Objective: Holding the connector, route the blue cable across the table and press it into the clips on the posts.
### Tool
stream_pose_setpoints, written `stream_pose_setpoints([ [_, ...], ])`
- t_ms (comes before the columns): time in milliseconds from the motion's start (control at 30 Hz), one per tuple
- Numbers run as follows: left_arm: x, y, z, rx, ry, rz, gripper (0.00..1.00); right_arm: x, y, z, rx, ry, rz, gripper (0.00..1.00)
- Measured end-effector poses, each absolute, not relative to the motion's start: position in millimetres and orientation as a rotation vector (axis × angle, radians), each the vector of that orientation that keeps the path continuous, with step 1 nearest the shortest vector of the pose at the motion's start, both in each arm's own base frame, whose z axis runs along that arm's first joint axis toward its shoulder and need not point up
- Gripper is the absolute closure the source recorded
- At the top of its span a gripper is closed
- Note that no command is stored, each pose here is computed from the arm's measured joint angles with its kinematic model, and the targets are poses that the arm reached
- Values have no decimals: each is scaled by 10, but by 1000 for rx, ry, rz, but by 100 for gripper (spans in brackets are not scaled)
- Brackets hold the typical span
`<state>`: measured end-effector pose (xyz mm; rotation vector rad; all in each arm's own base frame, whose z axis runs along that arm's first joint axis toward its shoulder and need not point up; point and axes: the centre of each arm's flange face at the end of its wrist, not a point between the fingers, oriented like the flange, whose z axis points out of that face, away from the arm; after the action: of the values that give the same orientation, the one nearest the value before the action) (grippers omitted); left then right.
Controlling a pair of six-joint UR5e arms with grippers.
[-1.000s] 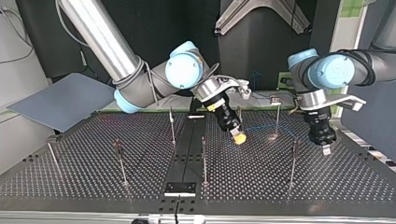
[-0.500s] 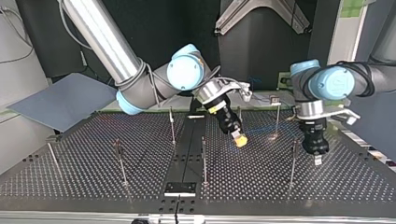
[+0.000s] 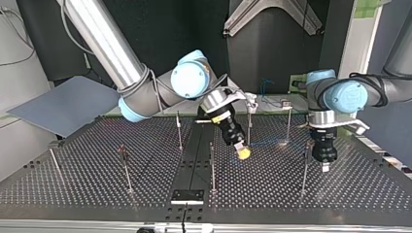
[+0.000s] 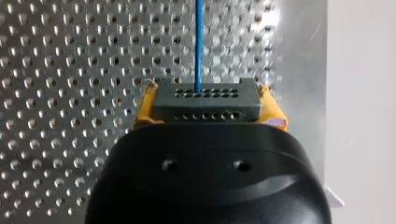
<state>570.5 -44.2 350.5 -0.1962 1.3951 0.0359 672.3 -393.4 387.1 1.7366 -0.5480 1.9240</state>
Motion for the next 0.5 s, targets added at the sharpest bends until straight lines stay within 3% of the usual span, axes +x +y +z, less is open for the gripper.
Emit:
stream_pose_setpoints([
  [500, 5794, -339, 3502, -199, 1393, 30, 100, 6678, -4028, 3836, 1730, -563, 1908, 100],
])
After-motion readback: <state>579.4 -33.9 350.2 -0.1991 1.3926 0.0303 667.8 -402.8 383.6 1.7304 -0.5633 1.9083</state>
